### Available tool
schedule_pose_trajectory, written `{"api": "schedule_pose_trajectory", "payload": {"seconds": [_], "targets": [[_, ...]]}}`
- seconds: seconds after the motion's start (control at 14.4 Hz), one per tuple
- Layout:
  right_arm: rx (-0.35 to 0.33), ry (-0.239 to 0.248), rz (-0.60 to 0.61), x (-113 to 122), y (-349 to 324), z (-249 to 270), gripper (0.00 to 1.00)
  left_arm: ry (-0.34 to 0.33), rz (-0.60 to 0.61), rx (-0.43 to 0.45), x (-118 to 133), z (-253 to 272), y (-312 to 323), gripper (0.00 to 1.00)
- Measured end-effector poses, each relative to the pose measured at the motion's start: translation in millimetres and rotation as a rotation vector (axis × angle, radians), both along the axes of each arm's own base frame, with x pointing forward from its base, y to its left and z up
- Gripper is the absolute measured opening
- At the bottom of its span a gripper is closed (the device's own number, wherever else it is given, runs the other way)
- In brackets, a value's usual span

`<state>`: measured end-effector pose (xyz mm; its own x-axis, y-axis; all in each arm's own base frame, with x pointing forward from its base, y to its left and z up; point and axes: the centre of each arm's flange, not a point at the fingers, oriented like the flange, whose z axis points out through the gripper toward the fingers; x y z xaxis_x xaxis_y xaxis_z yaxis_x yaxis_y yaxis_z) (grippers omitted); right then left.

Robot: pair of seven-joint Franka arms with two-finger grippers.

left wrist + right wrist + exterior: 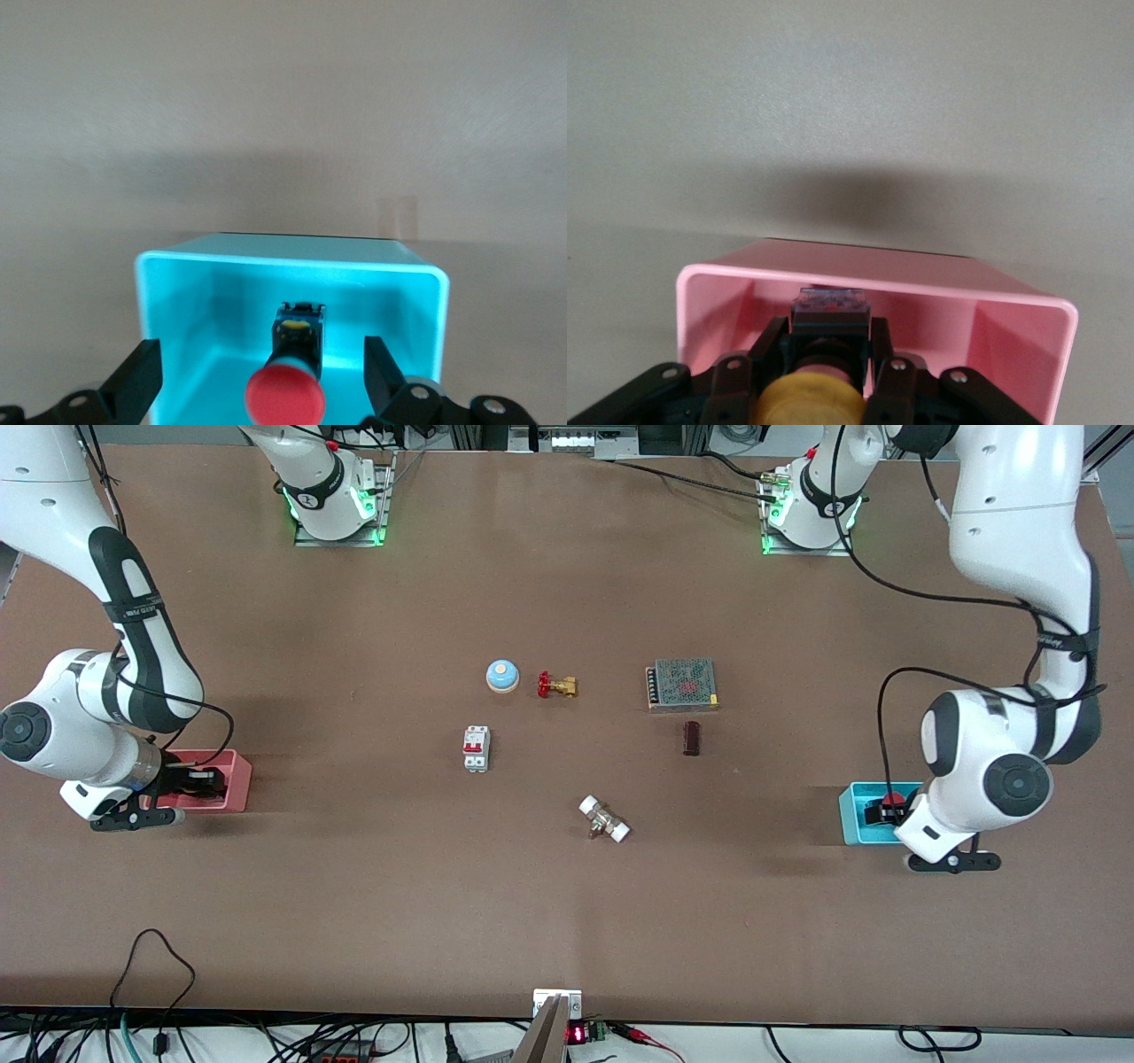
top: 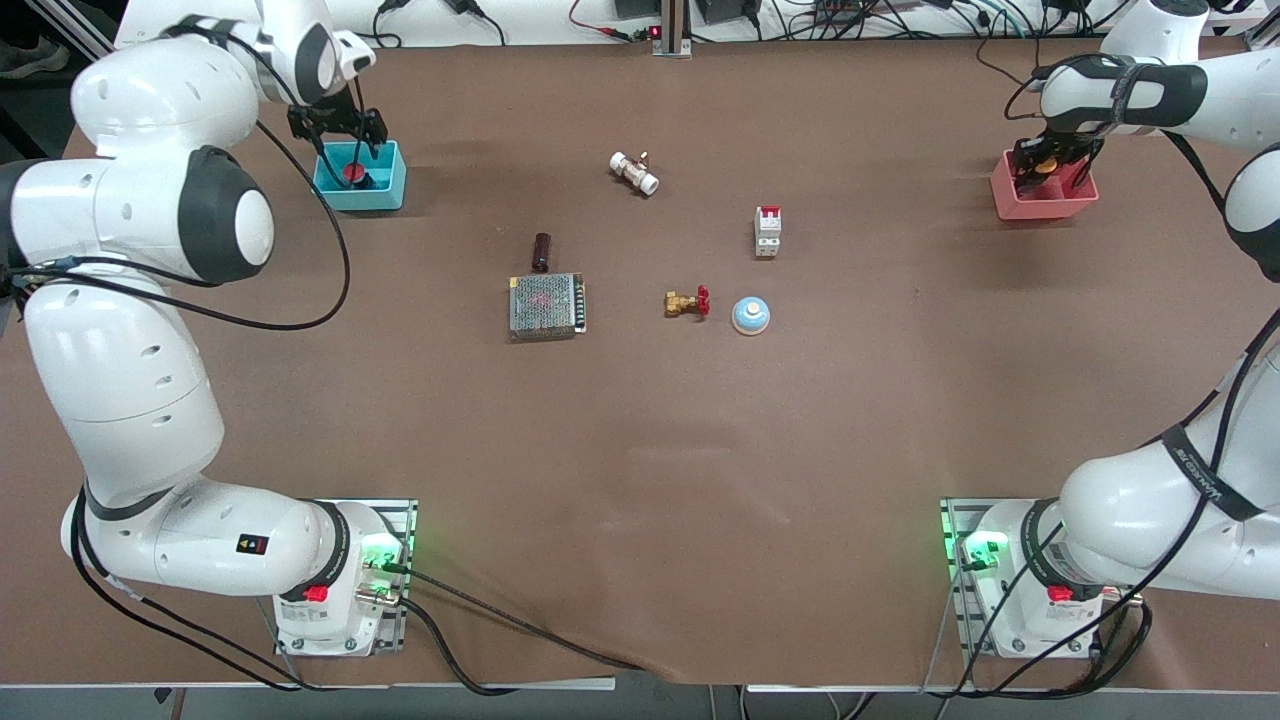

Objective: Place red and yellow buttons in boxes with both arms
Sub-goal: 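Lower the yellow button into the pink box while the left gripper lowers red, then open both grippers and lift them away from the boxes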

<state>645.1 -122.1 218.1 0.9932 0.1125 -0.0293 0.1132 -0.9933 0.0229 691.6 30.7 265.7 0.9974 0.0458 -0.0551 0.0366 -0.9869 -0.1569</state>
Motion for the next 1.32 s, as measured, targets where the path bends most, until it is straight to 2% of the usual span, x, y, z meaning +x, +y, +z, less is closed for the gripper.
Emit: {"api": "schedule_pose_trajectory", "payload": {"seconds": [0.14,0.21,0.55,0.69,0.83,0.9,1.11,1.32], "targets": [[-0.001,0.000,-0.002,0,-2,-1,0.43,-0.017,0.006,-0.009,2,48,-1,1.00],[-0.001,0.000,-0.004,-1,-3,-2,0.48,-0.028,0.007,-0.015,2,75,-3,1.00],[-0.002,-0.002,-0.005,0,-4,-5,0.94,-0.109,-0.031,-0.057,-9,223,-38,1.00],[-0.003,-0.008,-0.005,1,-4,-2,0.97,-0.088,-0.057,-0.072,-23,260,-53,1.00],[-0.008,-0.023,-0.005,5,-5,13,1.00,-0.027,-0.102,-0.092,-47,286,-74,1.00],[-0.010,-0.013,-0.005,5,-4,27,1.00,-0.006,-0.117,-0.098,-58,293,-82,1.00],[-0.016,0.015,0.007,0,7,95,1.00,0.016,-0.176,-0.110,-82,285,-81,1.00],[-0.032,0.023,0.028,-12,52,174,1.00,0.019,-0.191,-0.116,-99,281,-75,1.00]]}}
